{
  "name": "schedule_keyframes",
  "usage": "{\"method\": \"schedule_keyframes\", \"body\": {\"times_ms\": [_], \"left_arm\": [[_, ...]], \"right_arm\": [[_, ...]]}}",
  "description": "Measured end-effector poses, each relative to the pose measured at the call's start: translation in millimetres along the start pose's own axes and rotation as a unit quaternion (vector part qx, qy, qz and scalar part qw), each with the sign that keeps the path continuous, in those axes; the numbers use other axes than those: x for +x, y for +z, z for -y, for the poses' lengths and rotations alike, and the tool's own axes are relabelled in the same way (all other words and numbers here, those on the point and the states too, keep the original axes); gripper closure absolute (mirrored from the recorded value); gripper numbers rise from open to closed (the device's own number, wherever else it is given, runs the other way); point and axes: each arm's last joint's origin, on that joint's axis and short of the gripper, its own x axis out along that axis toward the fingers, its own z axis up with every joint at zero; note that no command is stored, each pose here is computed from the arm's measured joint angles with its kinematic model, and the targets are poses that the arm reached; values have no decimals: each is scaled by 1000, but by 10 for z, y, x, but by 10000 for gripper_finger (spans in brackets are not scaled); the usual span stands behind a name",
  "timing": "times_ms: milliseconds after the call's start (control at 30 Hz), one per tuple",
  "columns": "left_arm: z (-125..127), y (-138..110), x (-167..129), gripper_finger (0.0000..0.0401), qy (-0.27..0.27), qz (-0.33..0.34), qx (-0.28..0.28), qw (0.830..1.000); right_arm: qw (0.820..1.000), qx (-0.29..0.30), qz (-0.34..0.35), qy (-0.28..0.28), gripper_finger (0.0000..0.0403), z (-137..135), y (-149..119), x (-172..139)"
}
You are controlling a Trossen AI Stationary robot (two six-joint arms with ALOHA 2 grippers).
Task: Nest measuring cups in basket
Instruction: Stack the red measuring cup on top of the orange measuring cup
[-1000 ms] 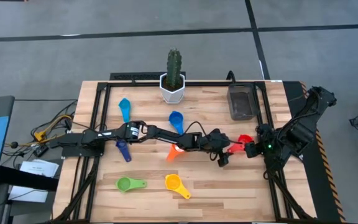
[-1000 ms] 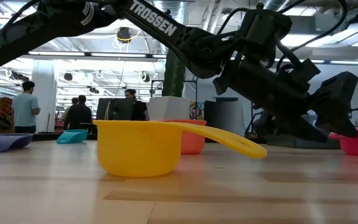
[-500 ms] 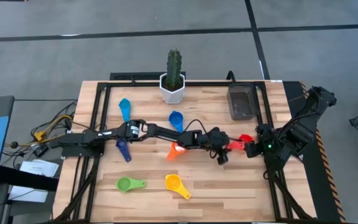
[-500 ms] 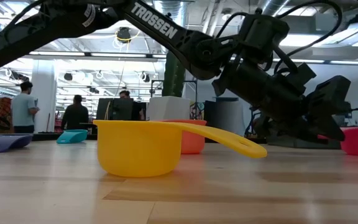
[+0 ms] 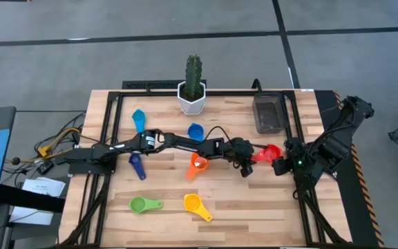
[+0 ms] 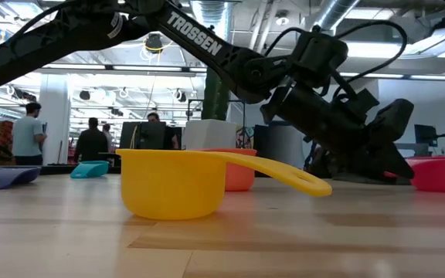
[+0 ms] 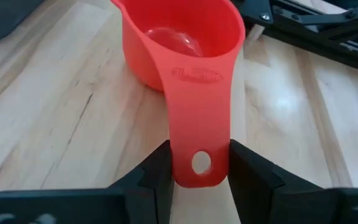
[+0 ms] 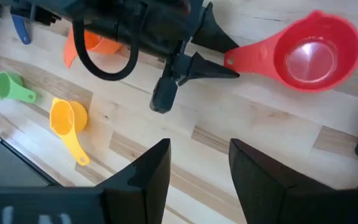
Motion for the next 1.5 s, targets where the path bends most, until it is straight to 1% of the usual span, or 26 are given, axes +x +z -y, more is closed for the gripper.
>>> {"method": "schedule_keyframes", "body": {"times_ms": [233,333,533,667,833,967,1067,1167,1233,1300,1400,1467,1500], "left_arm": [[-8,-3,-2,291,-18,-11,-6,1000],[17,57,-41,291,-28,-14,-6,999],[64,208,-152,293,-26,-23,9,999],[91,275,-247,295,-17,-54,16,998],[125,377,-403,321,-7,-97,28,995],[146,441,-481,350,-6,-110,41,993],[108,401,-485,366,-17,-136,11,991],[85,409,-486,369,-37,-143,-34,988],[87,425,-482,358,-39,-137,-52,989],[88,450,-475,336,-40,-124,-70,989],[93,474,-459,287,-33,-105,-102,989],[69,405,-390,249,-31,-101,-129,986],[50,342,-358,228,-27,-110,-144,983]], "right_arm": [[1000,-3,3,-6,221,14,7,0],[1000,-3,3,-7,222,14,7,0],[1000,-13,3,-7,221,15,7,0],[1000,-16,3,-7,221,15,7,0],[1000,-20,7,-6,225,15,9,0],[999,-28,16,-1,223,12,14,0],[999,-30,17,-1,221,11,15,0],[999,-29,17,0,222,10,14,0],[999,-28,16,2,224,6,12,0],[1000,-27,15,4,226,2,10,0],[1000,-26,14,6,227,-3,6,0],[1000,-24,12,9,225,-13,-1,3],[1000,-25,13,7,223,-19,-8,11]]}}
